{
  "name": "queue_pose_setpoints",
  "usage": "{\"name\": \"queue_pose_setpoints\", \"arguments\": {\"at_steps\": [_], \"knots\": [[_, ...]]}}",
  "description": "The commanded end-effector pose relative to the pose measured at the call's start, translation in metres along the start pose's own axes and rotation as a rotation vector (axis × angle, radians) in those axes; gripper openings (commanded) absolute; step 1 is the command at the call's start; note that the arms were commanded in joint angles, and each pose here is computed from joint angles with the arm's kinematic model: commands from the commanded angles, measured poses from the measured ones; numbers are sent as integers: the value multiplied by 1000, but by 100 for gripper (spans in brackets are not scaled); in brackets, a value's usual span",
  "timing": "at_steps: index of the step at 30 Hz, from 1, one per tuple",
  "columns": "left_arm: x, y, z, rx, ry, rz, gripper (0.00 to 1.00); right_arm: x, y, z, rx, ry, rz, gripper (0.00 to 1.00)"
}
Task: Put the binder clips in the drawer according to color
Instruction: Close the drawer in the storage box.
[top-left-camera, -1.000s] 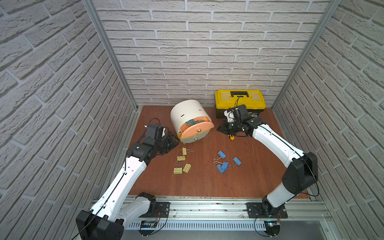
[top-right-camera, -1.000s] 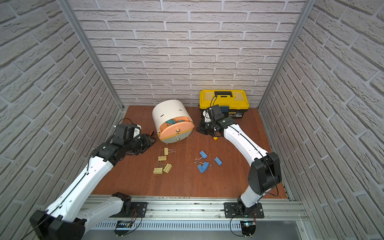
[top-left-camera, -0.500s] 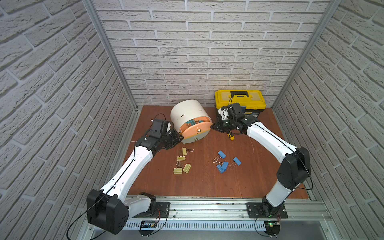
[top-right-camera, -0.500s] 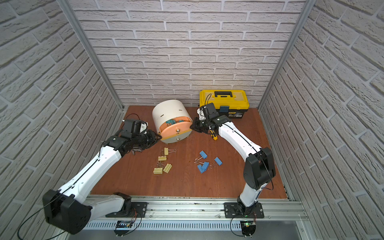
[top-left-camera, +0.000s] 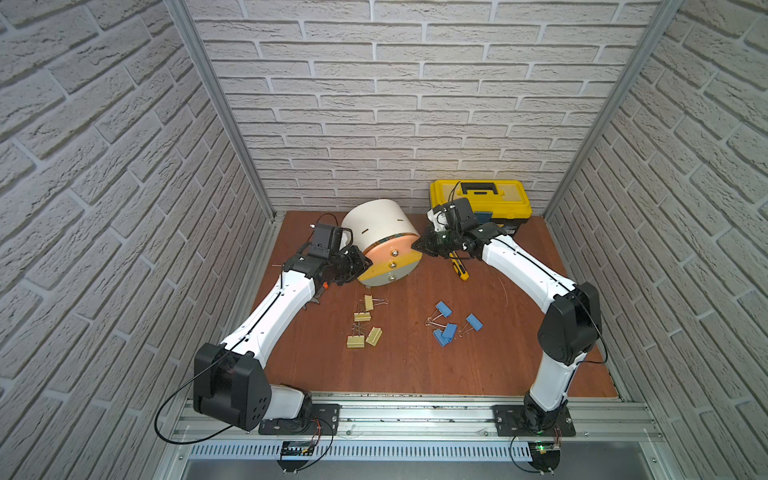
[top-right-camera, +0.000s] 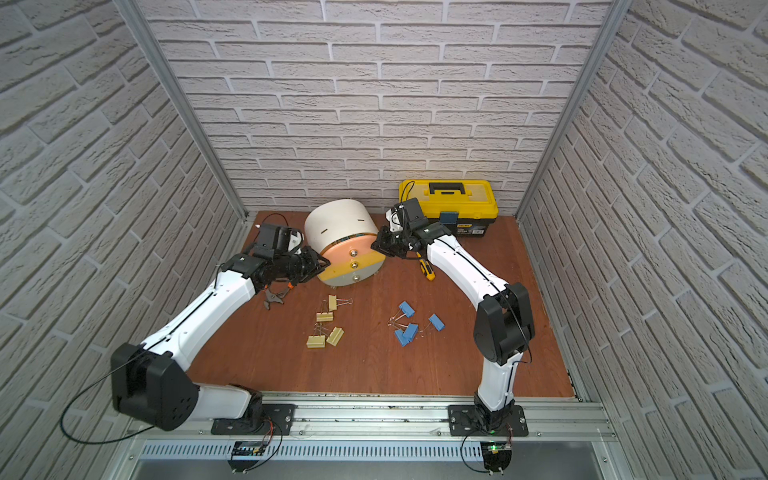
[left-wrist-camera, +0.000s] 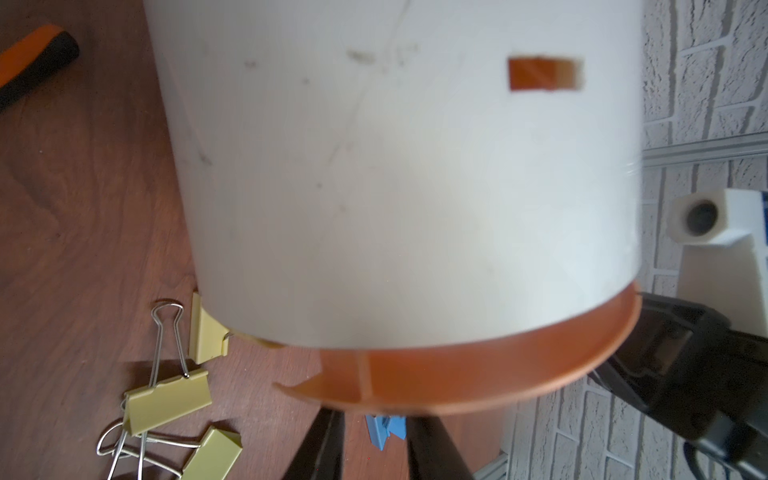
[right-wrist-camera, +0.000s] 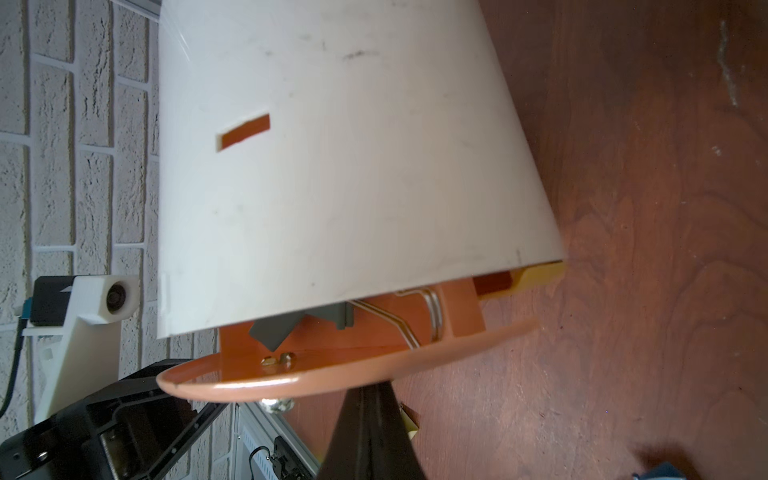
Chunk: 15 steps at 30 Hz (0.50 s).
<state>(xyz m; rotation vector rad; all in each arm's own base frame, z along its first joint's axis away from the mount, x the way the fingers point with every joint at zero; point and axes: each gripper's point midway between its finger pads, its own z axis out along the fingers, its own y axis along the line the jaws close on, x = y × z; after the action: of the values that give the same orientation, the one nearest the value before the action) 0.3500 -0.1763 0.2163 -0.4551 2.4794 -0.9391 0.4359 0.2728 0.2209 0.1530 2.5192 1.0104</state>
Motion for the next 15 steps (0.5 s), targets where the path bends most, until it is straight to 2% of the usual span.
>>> {"name": "queue_pose_setpoints", "arguments": {"at_steps": [1,15], "knots": [[-17,-15,-3,43,-44,37,31,-14,19,3,-59,-32,-10,3],[-25,-13,2,28,-55,31,32,-23,25,14,-84,-36,3,3]]}}
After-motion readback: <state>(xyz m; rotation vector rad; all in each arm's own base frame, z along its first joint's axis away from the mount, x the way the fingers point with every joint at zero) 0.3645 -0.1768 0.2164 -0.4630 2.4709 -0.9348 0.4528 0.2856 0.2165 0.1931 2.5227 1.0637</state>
